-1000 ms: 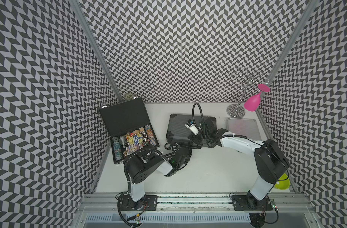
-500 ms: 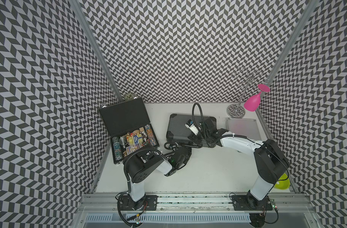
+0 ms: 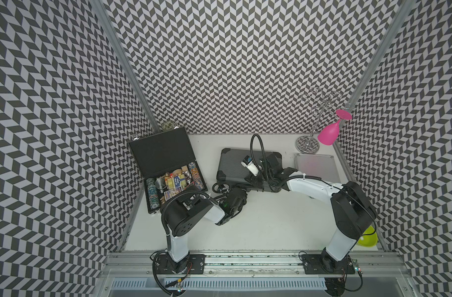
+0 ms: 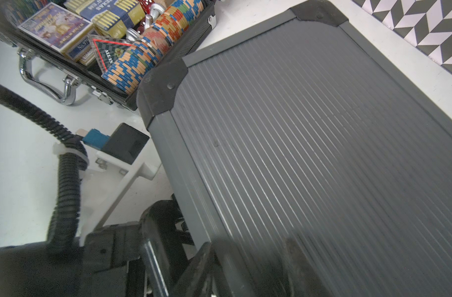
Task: Close the poker set cases
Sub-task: Fasten the fastener on the poker set case, then move the poker set case to the center of the board.
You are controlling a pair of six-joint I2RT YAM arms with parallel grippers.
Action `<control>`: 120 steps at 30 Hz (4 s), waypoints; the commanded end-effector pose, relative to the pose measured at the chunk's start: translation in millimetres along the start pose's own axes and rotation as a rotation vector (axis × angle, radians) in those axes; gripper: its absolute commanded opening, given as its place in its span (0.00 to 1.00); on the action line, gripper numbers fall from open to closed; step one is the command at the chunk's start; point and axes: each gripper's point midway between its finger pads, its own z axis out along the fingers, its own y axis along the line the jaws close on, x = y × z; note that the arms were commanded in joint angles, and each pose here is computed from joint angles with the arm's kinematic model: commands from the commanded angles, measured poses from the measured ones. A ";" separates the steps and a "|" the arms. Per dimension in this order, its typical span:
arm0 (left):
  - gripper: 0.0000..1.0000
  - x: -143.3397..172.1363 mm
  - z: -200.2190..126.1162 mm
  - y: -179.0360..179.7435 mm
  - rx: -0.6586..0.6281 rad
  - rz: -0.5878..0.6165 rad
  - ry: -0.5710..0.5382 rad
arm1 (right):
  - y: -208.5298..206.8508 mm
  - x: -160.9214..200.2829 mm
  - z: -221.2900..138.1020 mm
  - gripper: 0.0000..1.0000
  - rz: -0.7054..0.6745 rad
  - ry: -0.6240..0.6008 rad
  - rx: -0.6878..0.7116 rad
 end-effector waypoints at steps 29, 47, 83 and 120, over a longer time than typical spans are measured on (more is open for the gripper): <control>0.00 9.6 11.1 -29.9 -0.014 0.036 0.040 | -1.6 134.2 16.8 0.43 0.082 0.438 0.019; 0.00 -17.7 3.2 -23.8 0.193 -0.020 -0.074 | 0.4 139.4 17.5 0.43 0.084 0.455 0.011; 0.69 -145.3 -68.3 -96.7 -0.154 0.559 -0.062 | -94.1 46.1 -66.8 0.74 0.464 0.167 0.270; 0.70 -95.7 6.6 -62.6 -0.044 0.755 0.584 | -88.1 82.9 -44.2 0.55 0.982 -0.030 0.022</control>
